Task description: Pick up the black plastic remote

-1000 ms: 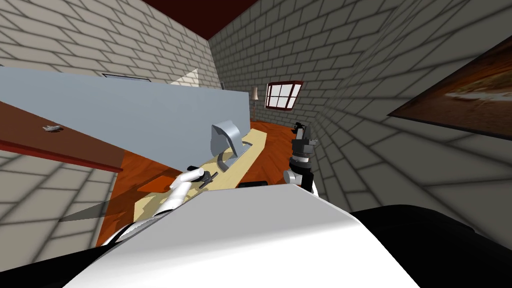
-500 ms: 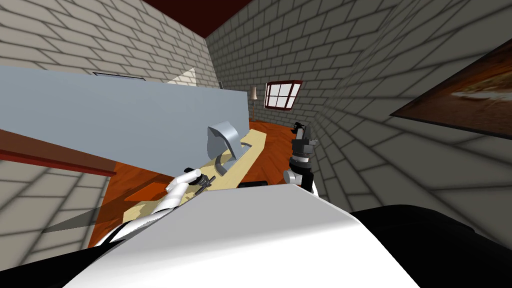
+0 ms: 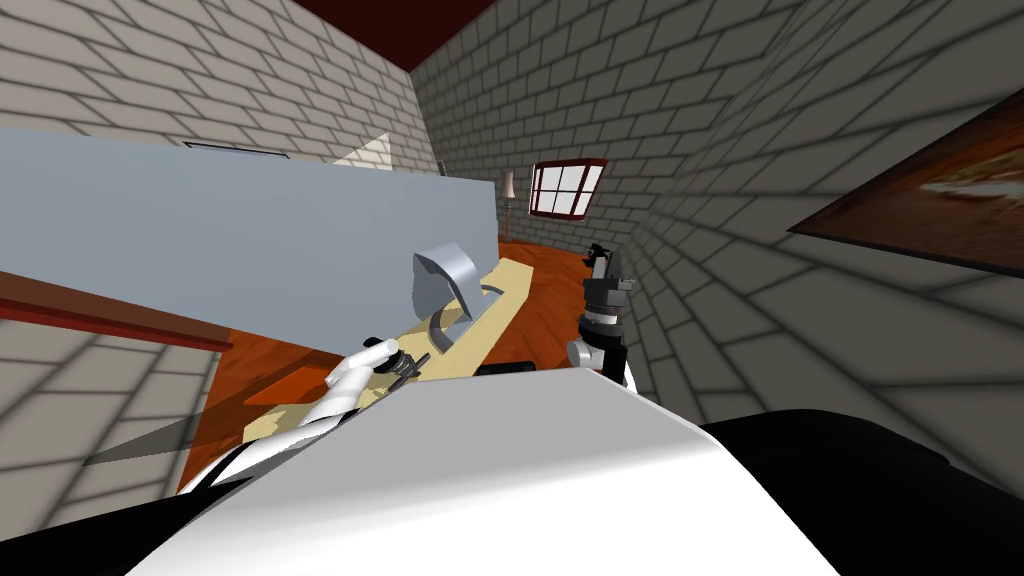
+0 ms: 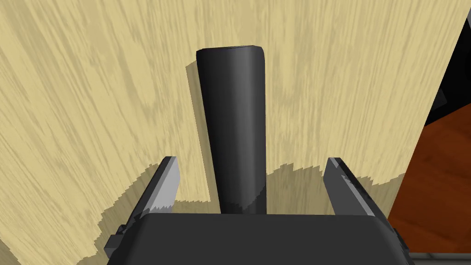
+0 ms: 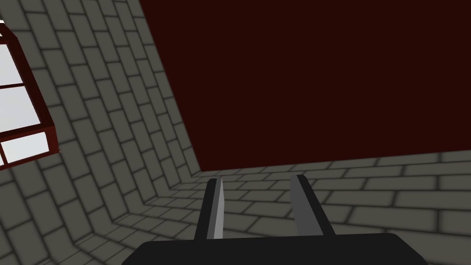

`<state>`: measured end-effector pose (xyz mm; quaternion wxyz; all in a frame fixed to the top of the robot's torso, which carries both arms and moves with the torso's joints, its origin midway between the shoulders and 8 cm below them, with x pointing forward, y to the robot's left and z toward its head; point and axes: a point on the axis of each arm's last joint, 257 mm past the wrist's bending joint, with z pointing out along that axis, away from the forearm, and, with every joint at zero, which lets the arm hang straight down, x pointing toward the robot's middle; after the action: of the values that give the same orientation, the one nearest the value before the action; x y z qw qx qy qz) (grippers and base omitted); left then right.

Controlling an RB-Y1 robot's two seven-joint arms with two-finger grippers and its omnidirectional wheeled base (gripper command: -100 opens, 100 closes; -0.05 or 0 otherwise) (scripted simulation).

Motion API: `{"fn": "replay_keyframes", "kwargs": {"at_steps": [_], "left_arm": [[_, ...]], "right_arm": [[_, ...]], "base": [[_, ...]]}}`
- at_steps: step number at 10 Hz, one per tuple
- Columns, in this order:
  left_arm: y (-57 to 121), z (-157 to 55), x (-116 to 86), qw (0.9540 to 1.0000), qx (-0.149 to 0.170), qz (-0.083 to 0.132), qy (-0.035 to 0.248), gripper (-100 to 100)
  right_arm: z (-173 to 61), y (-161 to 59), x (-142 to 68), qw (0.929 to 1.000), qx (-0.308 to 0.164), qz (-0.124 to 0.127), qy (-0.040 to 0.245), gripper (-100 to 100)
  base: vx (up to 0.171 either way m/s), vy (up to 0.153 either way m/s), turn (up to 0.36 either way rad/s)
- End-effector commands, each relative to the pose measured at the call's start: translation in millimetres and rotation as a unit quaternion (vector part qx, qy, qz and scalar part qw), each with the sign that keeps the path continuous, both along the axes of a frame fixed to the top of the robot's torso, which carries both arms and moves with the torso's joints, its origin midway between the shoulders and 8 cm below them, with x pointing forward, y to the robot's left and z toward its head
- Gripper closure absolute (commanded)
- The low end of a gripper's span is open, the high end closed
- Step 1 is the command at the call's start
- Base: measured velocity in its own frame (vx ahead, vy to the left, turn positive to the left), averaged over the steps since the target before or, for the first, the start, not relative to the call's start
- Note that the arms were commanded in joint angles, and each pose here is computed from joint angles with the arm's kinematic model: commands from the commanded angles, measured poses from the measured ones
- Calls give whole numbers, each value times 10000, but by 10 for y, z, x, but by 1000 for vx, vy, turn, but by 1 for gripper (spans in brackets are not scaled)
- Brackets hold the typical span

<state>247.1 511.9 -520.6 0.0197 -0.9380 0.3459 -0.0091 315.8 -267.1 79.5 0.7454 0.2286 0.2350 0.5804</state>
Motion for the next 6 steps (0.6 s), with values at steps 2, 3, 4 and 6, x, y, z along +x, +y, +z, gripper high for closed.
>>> {"fn": "replay_keyframes", "kwargs": {"at_steps": [2,3,4,6], "left_arm": [[-88,-155,-61,10000,-3,-10,1,-100],[-119,-205,-82,10000,-3,-15,2,-100],[-151,-256,-104,10000,-4,-21,4,-100],[-129,-222,-89,10000,-4,-15,2,100]], "right_arm": [[0,0,0,10000,0,0,0,0],[0,0,0,10000,0,0,0,0],[0,0,0,10000,0,0,0,0],[0,0,0,10000,0,0,0,0]], "base": [[0,0,0],[3,-3,11],[0,0,0],[0,0,0]]}}
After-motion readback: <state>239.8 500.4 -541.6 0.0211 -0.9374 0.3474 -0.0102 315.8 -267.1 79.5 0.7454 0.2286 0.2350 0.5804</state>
